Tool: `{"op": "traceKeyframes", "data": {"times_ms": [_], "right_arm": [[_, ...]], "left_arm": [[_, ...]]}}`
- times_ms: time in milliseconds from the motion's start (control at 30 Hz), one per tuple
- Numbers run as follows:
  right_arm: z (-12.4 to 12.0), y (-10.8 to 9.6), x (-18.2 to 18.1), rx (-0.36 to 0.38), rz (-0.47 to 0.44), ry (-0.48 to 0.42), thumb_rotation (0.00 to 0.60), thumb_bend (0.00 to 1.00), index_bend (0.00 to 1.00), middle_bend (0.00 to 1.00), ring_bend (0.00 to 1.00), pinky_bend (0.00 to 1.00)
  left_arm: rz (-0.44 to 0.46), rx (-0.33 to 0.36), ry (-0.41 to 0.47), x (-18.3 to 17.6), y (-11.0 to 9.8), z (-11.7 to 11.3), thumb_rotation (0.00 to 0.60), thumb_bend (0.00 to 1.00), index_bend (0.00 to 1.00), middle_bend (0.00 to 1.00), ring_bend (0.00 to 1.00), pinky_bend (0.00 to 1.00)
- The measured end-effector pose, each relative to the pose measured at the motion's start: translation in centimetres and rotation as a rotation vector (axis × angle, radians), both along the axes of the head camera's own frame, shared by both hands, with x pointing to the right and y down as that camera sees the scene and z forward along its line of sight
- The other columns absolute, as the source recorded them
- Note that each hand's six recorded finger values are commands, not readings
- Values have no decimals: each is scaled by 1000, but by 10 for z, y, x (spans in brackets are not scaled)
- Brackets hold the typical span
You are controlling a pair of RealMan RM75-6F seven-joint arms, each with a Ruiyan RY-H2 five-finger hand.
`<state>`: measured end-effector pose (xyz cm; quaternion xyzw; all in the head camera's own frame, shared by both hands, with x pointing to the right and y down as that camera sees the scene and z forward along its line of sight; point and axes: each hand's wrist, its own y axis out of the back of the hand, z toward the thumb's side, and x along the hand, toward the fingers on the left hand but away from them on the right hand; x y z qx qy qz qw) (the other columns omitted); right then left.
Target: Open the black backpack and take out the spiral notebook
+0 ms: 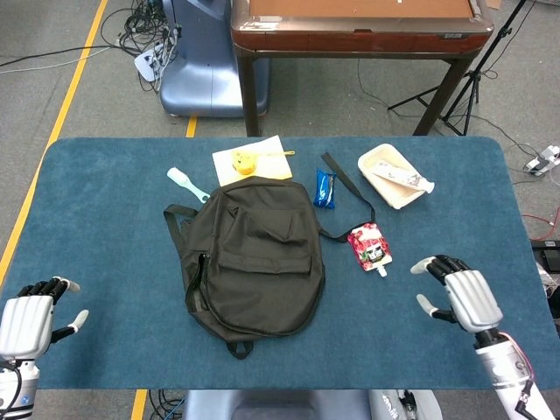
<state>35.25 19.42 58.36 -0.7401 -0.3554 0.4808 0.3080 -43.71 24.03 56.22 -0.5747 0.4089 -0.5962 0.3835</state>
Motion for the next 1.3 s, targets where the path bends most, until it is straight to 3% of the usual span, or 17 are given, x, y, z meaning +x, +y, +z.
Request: {"op": "traceKeyframes", "data": {"times_ms": [133,233,467,833,1300], "right_arm": [[9,-1,-27,-37,-88,-30,600,204,359,293,185,305],[17,-2,-52,-66,-155,-63,600,159,261,224,141,284],[35,-1,-111,-137,-282,-148,600,95,5,21,0,120],[57,5,-195,-211,-398,-236,600,93,0,0,0,69],[91,33,-259,-307,-456,-272,600,90,0,0,0,66]], "left_arm": [[-2,-2,0,0,1,0,600,172,452,424,410,415],[-1,-1,2,1,2,-1,600,172,452,424,410,415],[-2,5,3,1,3,-4,600,172,451,424,410,415],[5,6,8,3,3,-6,600,172,451,424,410,415],[3,2,14,1,6,-6,600,172,451,425,410,436]]}}
